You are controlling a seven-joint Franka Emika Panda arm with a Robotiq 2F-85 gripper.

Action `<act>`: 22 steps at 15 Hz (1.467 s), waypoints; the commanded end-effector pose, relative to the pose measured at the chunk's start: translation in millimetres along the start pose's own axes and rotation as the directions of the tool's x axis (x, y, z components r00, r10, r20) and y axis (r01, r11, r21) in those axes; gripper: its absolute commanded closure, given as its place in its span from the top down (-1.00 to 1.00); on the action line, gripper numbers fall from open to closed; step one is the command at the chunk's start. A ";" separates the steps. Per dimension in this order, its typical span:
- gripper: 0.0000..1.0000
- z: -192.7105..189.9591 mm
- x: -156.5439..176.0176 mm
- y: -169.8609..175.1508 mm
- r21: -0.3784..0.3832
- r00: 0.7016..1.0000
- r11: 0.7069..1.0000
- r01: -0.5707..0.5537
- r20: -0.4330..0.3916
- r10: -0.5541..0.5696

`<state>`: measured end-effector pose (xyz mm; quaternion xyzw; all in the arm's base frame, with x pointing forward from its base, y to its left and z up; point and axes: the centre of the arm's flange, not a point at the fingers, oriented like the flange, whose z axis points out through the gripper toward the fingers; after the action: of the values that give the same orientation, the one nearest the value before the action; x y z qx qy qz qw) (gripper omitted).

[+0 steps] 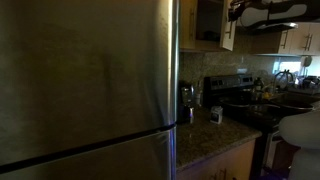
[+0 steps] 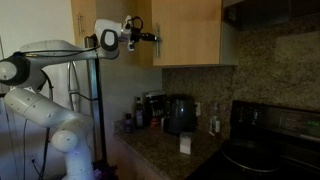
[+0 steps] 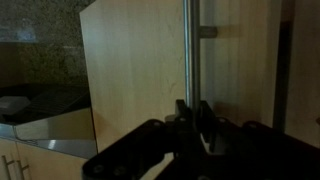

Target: Open the right cabinet door

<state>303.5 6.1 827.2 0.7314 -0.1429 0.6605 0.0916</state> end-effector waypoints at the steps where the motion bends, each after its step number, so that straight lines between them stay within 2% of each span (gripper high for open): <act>1: -0.98 30.4 -17.8 62.9 -0.143 0.998 0.990 0.007 0.070 0.003; 6: -0.98 -3.8 -9.5 107.7 -0.204 0.998 0.979 -0.004 0.057 0.016; 15: -0.98 -55.6 2.1 182.1 -0.191 0.997 0.981 -0.039 0.057 0.050; 17: -0.98 -56.2 9.0 205.0 -0.192 0.995 0.979 -0.064 0.061 0.077; 18: -0.94 -66.6 0.3 144.5 -0.051 0.997 0.997 -0.058 0.046 0.061; 22: -0.94 -77.3 1.4 204.7 -0.161 0.994 0.983 -0.090 0.041 0.098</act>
<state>163.4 -162.4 825.8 0.7298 -0.2322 0.6326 0.1153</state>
